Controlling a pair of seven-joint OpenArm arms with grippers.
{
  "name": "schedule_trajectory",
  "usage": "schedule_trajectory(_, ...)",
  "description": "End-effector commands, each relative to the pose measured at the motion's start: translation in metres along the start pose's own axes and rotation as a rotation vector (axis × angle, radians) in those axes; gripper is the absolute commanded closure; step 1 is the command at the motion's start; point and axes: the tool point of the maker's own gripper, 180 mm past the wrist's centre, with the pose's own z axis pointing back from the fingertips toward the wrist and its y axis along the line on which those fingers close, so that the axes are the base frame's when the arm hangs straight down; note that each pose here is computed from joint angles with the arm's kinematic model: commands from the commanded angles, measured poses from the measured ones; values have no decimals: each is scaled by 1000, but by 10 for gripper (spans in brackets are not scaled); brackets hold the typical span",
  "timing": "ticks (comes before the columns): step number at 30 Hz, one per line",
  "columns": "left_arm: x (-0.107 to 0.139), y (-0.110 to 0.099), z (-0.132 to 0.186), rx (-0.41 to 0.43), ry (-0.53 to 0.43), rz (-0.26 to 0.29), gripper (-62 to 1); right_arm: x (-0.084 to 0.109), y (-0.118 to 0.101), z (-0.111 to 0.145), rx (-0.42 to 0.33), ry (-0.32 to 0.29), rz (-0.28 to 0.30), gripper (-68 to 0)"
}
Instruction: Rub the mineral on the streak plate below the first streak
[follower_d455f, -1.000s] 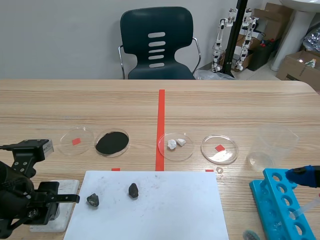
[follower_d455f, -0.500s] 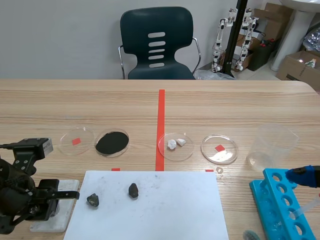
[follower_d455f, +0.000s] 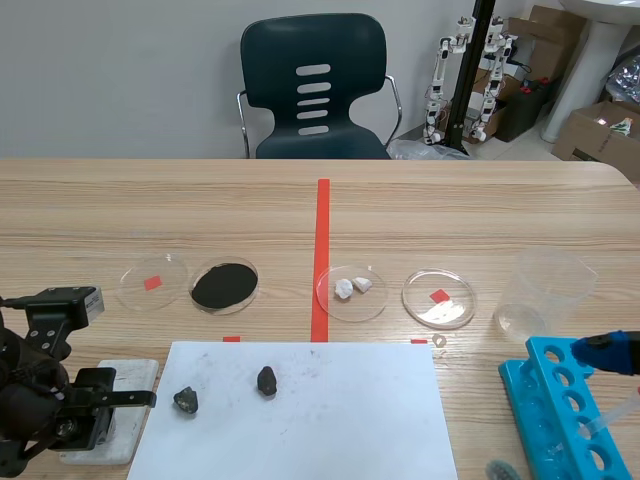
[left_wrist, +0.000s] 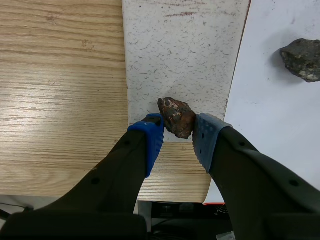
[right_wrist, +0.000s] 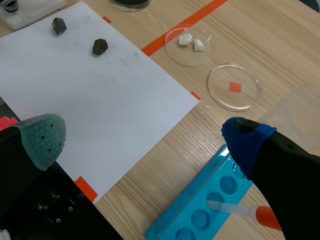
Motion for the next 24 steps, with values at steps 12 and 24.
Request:
schedule_trajectory(12, 1, -19, 2, -107, 0, -11, -113, 9, 2, -1, 5, -36, -5, -679)
schedule_trajectory(24, 3, 15, 1, 83, -13, -17, -113, 9, 2, -1, 5, -36, -5, -679)
